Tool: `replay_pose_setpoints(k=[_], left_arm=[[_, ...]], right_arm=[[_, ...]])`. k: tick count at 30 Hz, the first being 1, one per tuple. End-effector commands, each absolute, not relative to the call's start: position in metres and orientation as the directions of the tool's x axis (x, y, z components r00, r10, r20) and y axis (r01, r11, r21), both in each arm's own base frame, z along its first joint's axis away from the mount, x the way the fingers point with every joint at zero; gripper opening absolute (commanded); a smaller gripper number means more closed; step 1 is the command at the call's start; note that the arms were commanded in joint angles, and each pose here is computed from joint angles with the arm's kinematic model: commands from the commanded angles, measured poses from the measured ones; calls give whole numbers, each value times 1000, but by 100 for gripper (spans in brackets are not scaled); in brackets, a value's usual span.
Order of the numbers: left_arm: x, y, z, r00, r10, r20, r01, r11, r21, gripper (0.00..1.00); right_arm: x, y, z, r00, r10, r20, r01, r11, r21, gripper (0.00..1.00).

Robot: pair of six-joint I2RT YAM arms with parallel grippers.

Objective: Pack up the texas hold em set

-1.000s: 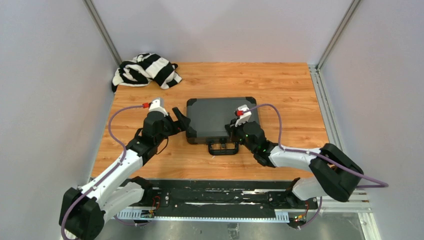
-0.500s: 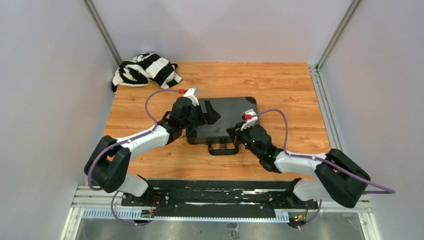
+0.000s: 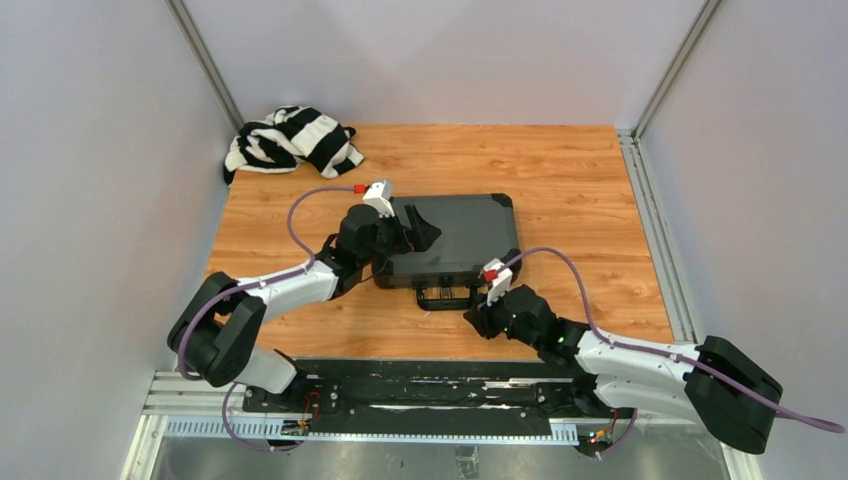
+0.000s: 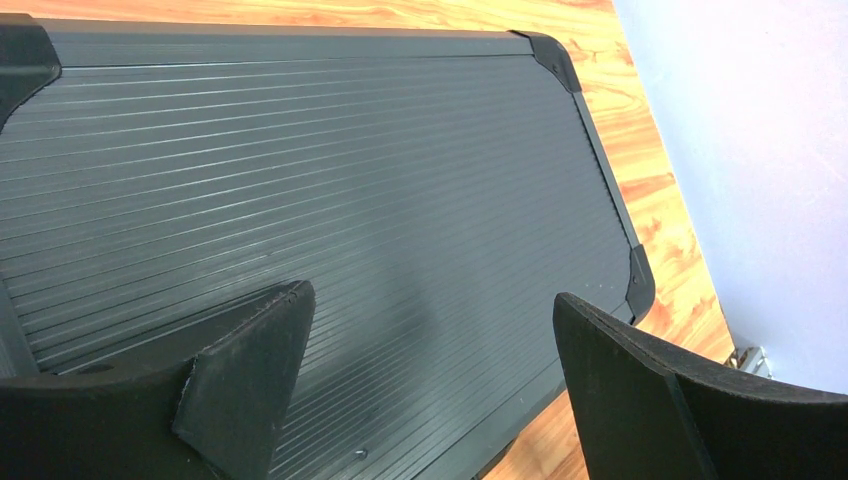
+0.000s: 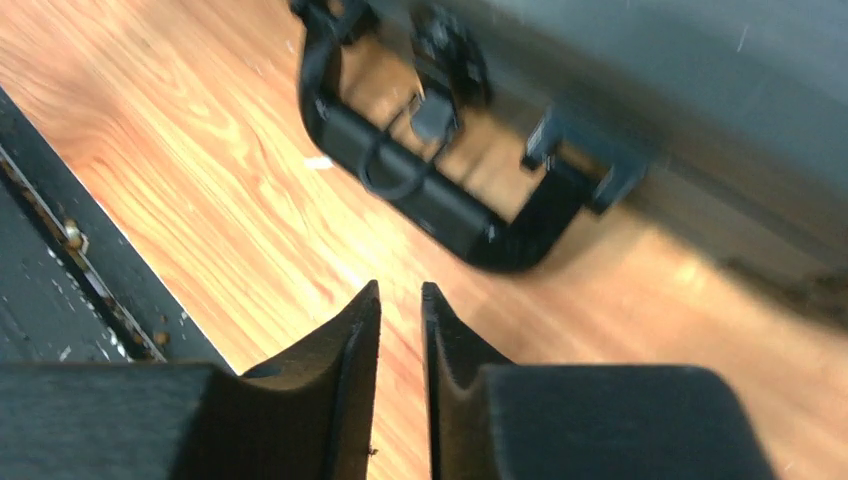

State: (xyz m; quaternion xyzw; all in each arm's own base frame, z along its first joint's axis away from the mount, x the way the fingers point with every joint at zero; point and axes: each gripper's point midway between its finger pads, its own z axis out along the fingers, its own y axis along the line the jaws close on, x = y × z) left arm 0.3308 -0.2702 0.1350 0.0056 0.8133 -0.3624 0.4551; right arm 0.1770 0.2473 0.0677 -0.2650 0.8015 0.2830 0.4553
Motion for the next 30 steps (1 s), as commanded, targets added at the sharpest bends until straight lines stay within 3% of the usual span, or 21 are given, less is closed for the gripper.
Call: replay_pose_setpoints(k=[1, 4, 13, 30], left_arm=[[291, -236, 47, -760, -207, -616, 164, 856, -490, 98], [289, -236, 46, -763, -209, -611, 161, 855, -494, 98], [288, -232, 50, -755, -216, -619, 156, 857, -490, 98], [286, -222, 48, -750, -194, -632, 147, 884, -445, 98]], right_arm=[[158, 232, 29, -538, -223, -813, -650, 724, 231, 13], [158, 233, 13, -587, -227, -777, -617, 747, 248, 1], [171, 261, -1, -618, -118, -777, -575, 742, 344, 1], [223, 278, 46, -460, -130, -878, -603, 771, 202, 1]])
